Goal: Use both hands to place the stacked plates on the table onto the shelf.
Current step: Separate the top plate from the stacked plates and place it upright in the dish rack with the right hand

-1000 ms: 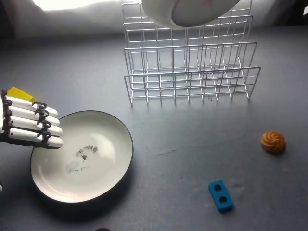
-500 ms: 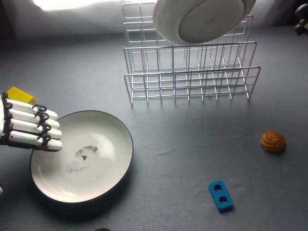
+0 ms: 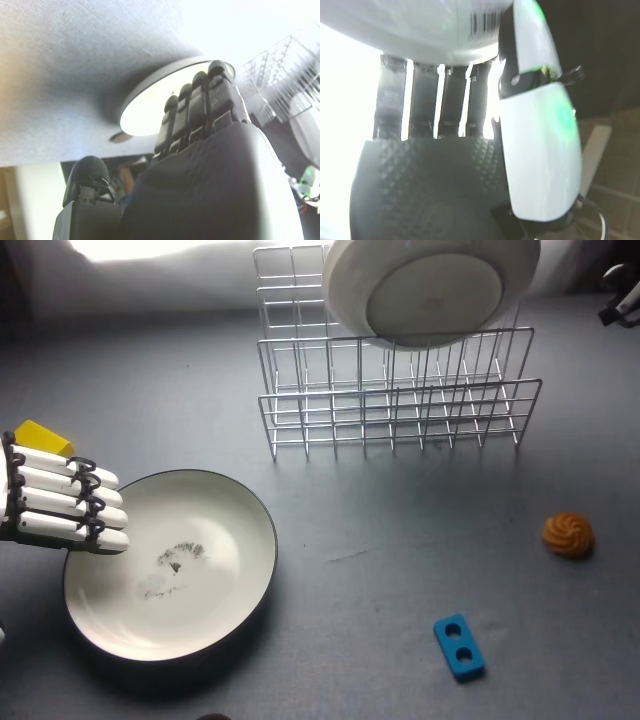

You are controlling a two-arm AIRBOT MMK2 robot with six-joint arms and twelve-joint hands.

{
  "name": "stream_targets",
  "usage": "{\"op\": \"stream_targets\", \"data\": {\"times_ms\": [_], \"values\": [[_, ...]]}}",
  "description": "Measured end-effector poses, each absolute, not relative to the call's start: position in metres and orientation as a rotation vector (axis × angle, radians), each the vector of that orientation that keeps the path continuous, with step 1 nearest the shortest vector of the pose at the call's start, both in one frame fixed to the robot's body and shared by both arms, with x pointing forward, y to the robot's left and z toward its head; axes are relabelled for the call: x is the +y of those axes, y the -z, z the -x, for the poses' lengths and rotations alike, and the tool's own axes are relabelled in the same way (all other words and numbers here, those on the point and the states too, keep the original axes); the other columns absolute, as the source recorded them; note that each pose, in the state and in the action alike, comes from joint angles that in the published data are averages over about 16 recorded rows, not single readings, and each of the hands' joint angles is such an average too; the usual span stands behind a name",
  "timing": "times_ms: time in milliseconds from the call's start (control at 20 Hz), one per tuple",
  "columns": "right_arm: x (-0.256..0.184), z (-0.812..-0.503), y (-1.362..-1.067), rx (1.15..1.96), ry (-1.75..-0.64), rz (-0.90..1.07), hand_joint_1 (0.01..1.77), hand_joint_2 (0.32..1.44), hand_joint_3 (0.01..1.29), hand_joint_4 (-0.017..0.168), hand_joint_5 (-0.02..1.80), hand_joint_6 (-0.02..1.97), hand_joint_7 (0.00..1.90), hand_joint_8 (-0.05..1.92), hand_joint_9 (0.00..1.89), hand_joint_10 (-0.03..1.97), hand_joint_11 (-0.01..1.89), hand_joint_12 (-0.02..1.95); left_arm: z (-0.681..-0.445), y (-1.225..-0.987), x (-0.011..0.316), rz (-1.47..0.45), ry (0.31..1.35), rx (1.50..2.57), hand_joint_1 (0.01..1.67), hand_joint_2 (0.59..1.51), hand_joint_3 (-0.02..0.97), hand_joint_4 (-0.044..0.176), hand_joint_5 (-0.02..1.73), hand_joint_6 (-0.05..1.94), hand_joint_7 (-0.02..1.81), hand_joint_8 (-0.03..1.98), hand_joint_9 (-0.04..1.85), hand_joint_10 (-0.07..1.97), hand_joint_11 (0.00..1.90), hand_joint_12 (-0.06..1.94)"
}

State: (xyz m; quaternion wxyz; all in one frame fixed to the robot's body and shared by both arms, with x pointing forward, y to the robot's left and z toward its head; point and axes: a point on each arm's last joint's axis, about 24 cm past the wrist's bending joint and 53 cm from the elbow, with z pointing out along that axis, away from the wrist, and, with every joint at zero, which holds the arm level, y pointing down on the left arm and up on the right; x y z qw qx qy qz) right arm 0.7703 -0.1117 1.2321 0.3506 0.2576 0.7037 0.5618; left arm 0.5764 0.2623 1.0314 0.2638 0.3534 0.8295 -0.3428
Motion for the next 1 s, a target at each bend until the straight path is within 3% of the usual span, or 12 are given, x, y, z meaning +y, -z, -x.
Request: {"op": "stream_targets", "data": {"times_ms": [1000], "values": [[-0.115,-0.785,-1.19,1.878,-1.387,-0.722,1.23,1.03,0.01,-0.006,0.89,0.84,1.07,0.93,1.07,0.67,0.72,1.33,-0.58,-1.032,0.264,-0.95,0.913,2.238,0.01,1.179,0.014,-0.001,0.02,0.01,0.02,0.0,0.02,0.01,0.02,0.0]]}}
